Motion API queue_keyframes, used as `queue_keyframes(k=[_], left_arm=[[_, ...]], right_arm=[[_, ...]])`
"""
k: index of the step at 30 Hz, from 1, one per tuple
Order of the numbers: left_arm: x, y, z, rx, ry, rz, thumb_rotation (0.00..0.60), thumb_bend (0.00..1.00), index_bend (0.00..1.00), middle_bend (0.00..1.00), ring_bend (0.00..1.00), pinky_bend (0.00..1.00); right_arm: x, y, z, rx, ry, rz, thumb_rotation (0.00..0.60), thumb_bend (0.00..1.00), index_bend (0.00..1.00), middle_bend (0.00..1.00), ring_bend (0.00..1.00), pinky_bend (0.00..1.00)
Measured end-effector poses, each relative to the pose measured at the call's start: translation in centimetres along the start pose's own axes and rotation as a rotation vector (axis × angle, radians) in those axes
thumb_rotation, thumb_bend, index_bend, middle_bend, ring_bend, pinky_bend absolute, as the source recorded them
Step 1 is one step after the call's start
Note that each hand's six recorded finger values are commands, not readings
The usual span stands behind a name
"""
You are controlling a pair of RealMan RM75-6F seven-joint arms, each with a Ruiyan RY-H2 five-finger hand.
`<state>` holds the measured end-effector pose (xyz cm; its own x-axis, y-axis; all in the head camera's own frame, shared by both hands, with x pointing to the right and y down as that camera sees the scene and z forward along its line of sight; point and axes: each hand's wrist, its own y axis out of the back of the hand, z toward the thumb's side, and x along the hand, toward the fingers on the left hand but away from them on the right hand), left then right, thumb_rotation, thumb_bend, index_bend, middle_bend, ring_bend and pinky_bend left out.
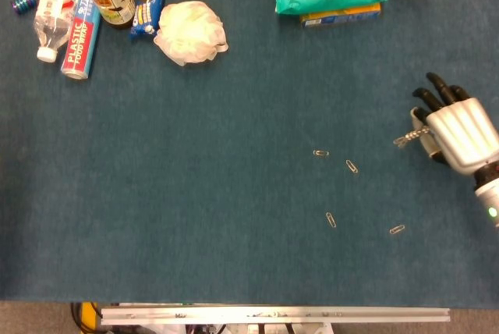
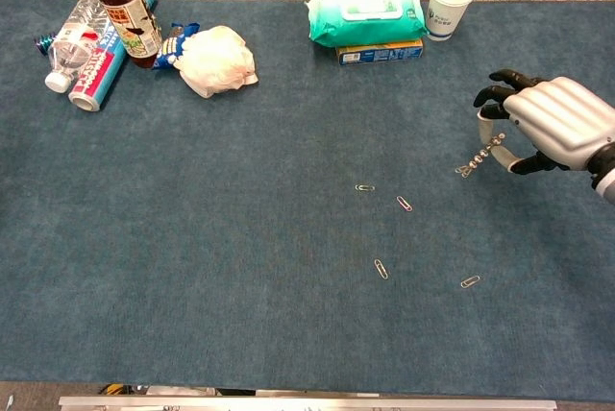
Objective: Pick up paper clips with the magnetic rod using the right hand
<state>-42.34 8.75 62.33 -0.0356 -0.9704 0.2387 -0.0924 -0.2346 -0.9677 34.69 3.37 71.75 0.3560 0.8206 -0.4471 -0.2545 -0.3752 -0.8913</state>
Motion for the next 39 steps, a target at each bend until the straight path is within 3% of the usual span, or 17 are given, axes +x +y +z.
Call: queue_keyframes(k=[19,39], left_arm=[[-0.4,0.9,-0.7,-0.027,0.01,0.031,0.6,0.26,0.37,0.33,0.29,0.54],[-0.7,1.2,-1.0,-0.036,0.019,0.045,0.6,0.26,0.37,0.33,0.29,0.54]], right_arm=[[-1.3,0.2,7.0,0.063,0.154,0.022,0.6,0.39,0.52,0.26,0.07,0.27],[-1.5,-0.1,9.5,0.088,0.206,0.034,0.6,0.39,0.52,0.26,0.07,0.27]])
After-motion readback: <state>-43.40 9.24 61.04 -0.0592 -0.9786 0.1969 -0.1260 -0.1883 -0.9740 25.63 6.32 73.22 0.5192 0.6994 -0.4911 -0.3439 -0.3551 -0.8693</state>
